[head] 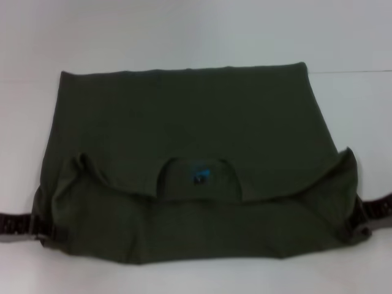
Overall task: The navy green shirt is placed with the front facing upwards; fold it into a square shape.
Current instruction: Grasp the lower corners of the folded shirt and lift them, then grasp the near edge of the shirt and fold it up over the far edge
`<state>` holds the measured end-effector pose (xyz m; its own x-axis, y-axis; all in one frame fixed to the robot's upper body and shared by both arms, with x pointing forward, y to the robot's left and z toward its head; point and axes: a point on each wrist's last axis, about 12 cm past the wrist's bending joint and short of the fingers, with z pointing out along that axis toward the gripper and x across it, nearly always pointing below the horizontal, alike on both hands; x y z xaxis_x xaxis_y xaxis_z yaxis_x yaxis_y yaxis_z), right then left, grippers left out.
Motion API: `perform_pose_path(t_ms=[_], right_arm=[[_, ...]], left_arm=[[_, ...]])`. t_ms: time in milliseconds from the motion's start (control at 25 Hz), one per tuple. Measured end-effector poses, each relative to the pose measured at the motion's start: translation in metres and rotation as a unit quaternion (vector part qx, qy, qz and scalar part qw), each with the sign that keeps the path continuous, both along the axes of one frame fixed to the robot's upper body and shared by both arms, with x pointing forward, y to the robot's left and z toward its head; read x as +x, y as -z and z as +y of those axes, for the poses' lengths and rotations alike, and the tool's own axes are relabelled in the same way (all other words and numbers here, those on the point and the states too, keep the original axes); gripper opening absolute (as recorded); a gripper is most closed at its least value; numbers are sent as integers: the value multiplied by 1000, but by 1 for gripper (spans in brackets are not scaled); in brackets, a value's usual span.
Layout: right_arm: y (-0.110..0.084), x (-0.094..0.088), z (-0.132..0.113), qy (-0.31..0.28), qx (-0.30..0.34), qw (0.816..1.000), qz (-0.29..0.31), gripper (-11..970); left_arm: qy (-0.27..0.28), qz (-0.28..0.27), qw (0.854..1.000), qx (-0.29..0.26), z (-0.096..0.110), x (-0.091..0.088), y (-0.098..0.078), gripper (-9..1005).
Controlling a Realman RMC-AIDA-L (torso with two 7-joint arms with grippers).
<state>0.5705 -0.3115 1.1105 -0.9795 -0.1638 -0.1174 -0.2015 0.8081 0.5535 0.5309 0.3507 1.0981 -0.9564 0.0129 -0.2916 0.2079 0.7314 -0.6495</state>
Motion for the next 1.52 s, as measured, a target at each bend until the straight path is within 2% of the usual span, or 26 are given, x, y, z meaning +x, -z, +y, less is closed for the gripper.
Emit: perform_pose_path(t_ms=[400, 680, 880, 1240, 1520], right_arm=[[6, -31, 4, -81, 37, 994, 58, 46], [14, -46, 5, -120, 28, 988, 93, 46], [15, -52, 8, -146, 27, 983, 107, 47], [13, -49, 5, -134, 41, 986, 87, 48], [4, -43, -14, -77, 86, 993, 35, 49]], left_arm=[[75, 62, 993, -67, -8, -31, -5, 42], [89, 112, 988, -57, -3, -49, 1, 40], [95, 133, 985, -47, 1, -56, 1, 39], [88, 107, 989, -56, 5, -52, -3, 40], [76, 60, 993, -74, 11, -42, -14, 40]])
